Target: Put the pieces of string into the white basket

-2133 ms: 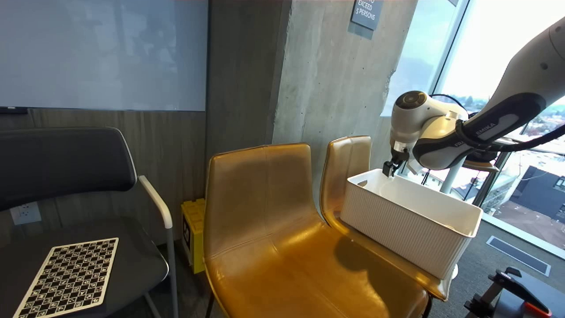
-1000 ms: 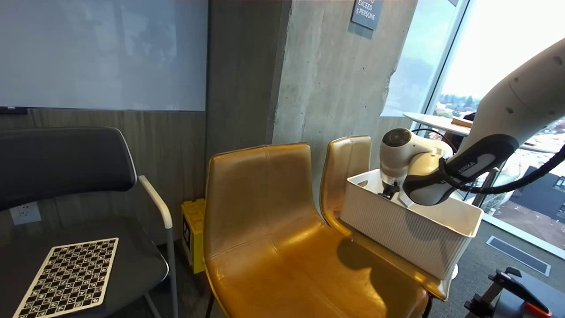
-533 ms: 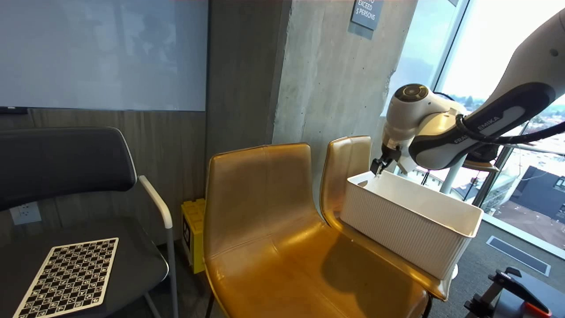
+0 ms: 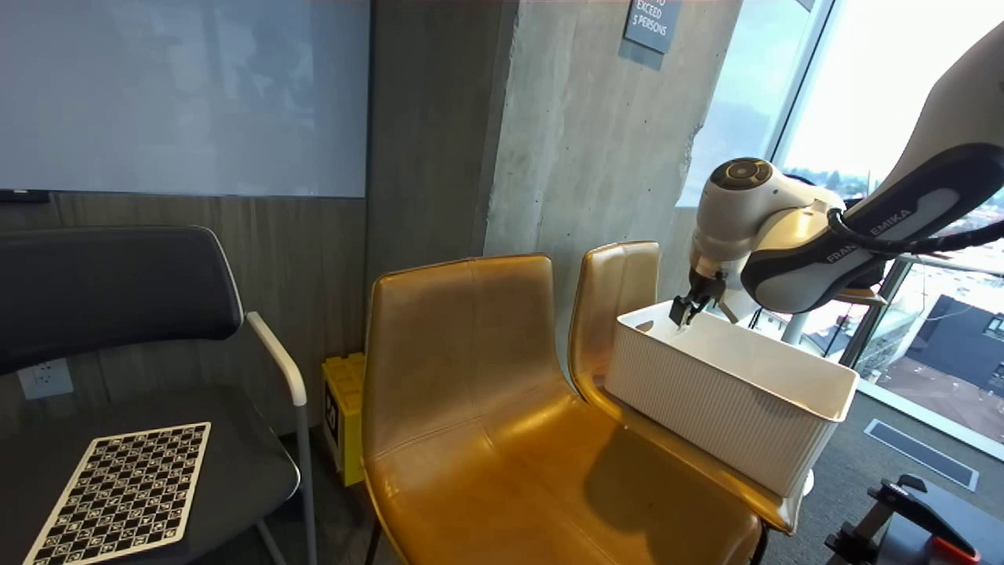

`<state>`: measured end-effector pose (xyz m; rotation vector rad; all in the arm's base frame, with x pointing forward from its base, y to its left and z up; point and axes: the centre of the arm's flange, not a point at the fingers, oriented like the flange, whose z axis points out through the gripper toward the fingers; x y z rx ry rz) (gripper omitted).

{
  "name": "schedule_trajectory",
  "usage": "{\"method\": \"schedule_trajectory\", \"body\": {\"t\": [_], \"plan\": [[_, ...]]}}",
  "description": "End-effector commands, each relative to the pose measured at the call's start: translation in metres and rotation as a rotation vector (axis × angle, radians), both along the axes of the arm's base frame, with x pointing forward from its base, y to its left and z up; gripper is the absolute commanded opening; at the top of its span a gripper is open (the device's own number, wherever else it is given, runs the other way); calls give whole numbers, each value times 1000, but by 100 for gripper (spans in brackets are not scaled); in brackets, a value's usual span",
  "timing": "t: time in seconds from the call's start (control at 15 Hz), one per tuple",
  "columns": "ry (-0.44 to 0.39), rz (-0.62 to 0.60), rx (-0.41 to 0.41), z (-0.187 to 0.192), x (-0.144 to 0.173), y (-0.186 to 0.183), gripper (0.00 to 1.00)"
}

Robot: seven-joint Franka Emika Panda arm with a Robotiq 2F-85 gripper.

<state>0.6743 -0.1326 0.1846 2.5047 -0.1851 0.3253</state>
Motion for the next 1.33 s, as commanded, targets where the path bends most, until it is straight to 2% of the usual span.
{"method": "schedule_trajectory", "body": {"t": [0.0,0.27,0.47,1.0,1.27], "plan": [[5,-25,-32,-23,-10,-17,100],[27,-46,-54,-44,-18,-25,100],[32,-43,-64,-53,-25,-17,100],[-58,24,-89,-23,-36,34,100],[-79,38,-115,-14,-37,48,100]]}}
